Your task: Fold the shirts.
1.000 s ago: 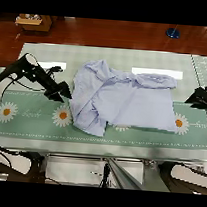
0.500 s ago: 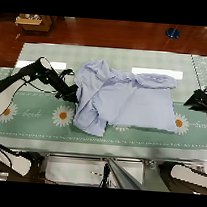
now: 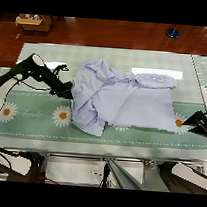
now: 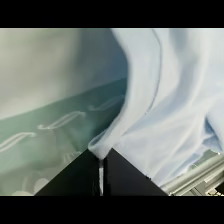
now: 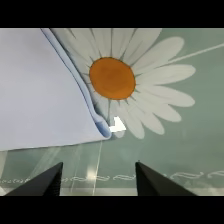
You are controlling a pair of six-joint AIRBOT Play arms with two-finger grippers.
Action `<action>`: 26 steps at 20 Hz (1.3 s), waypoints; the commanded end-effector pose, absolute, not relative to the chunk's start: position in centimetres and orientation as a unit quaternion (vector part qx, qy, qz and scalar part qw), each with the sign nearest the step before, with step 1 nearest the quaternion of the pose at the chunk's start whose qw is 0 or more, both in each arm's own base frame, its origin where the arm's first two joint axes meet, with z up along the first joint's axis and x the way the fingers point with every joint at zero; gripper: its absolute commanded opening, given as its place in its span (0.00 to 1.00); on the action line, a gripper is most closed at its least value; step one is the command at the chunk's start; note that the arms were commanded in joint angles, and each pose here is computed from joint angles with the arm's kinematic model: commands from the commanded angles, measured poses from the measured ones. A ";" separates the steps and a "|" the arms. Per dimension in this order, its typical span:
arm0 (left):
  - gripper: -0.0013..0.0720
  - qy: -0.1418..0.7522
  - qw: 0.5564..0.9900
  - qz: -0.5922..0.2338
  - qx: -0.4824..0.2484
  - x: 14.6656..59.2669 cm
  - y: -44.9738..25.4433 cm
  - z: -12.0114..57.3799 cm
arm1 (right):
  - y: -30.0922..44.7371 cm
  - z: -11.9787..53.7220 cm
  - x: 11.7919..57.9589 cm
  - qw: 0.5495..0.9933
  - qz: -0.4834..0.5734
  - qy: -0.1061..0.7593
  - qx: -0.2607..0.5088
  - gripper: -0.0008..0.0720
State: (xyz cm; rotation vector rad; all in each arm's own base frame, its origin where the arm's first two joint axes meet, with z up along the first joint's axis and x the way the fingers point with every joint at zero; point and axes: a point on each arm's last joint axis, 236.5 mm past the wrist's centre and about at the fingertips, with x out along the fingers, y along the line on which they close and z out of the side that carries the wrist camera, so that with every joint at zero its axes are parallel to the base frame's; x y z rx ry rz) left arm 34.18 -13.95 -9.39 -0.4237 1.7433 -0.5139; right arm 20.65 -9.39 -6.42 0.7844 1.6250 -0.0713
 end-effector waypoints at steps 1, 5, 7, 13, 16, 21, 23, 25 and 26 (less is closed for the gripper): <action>0.04 0.744 0.594 -0.240 -0.190 34.2 -14.4 -8.5 | -7.1 -8.7 20.0 0.620 -0.017 0.688 0.377 0.76; 0.04 0.741 0.595 -0.247 -0.189 34.2 -14.6 -8.4 | -4.8 -11.0 20.6 0.622 -0.022 0.657 0.425 0.76; 0.04 0.740 0.596 -0.250 -0.187 34.2 -14.6 -8.4 | -4.1 -11.8 21.3 0.627 -0.031 0.634 0.451 0.74; 0.04 0.729 0.597 -0.270 -0.198 34.5 -15.4 -7.8 | -4.9 -12.0 24.1 0.651 -0.060 0.578 0.488 0.58; 0.04 0.723 0.598 -0.279 -0.202 34.6 -15.8 -7.5 | -4.6 -11.8 24.0 0.648 -0.054 0.580 0.491 0.11; 0.04 0.687 0.628 -0.307 -0.197 36.1 -16.5 -4.7 | -2.6 -8.4 25.6 0.663 0.043 0.563 0.492 0.04; 0.04 0.643 0.670 -0.322 -0.184 37.8 -16.2 -0.6 | -2.5 -4.2 27.9 0.688 0.099 0.528 0.487 0.04; 0.04 0.569 0.732 -0.334 -0.170 40.0 -15.5 6.4 | -3.8 2.1 31.6 0.748 0.125 0.450 0.472 0.04; 0.04 0.526 0.762 -0.340 -0.163 40.7 -15.1 10.4 | -4.6 5.9 33.4 0.781 0.132 0.400 0.461 0.04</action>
